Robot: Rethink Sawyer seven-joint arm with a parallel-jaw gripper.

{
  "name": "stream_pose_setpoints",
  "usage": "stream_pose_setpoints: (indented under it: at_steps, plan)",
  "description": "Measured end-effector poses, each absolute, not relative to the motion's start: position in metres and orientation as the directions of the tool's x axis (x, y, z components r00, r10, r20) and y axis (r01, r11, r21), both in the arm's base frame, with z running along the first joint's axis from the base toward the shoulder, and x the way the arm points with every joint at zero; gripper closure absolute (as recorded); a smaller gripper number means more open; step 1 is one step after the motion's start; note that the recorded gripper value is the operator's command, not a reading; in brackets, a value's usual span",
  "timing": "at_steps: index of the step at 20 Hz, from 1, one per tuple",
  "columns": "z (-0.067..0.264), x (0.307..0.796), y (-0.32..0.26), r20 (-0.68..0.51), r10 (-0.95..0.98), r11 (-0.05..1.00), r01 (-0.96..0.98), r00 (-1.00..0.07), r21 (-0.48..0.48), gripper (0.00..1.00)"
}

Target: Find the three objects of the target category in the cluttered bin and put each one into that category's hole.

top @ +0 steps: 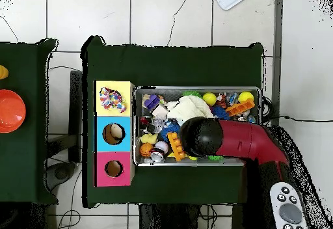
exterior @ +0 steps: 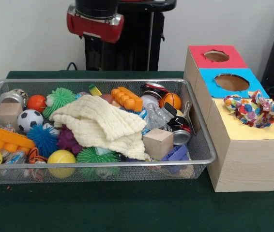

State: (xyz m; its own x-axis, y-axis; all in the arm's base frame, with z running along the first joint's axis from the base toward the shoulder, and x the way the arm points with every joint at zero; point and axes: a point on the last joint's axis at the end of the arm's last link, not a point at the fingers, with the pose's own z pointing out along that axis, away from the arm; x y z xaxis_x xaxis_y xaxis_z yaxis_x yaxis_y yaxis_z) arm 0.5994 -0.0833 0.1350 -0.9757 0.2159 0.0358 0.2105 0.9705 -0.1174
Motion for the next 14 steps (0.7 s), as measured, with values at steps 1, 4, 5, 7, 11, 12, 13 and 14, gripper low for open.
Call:
stream_pose_setpoints:
  at_steps: [1,4,5,7,11,12,13,14]
  plan:
    - [0.135,0.606,-0.077,0.007,0.216,0.972,0.215,-0.976,-0.094,1.00]
    - [0.135,0.621,-0.064,-0.056,0.214,0.975,0.217,-0.975,-0.050,1.00]
    - [0.135,0.625,-0.060,-0.073,0.212,0.976,0.216,-0.974,-0.040,1.00]
    - [0.134,0.633,-0.052,-0.106,0.208,0.977,0.211,-0.972,-0.020,1.00]
    - [0.130,0.643,-0.041,-0.145,0.198,0.980,0.199,-0.969,0.005,1.00]
    - [0.128,0.645,-0.038,-0.155,0.195,0.981,0.195,-0.969,0.010,1.00]
    - [0.127,0.645,-0.038,-0.159,0.194,0.981,0.194,-0.968,0.012,1.00]
    - [0.127,0.646,-0.037,-0.161,0.193,0.981,0.194,-0.968,0.014,1.00]
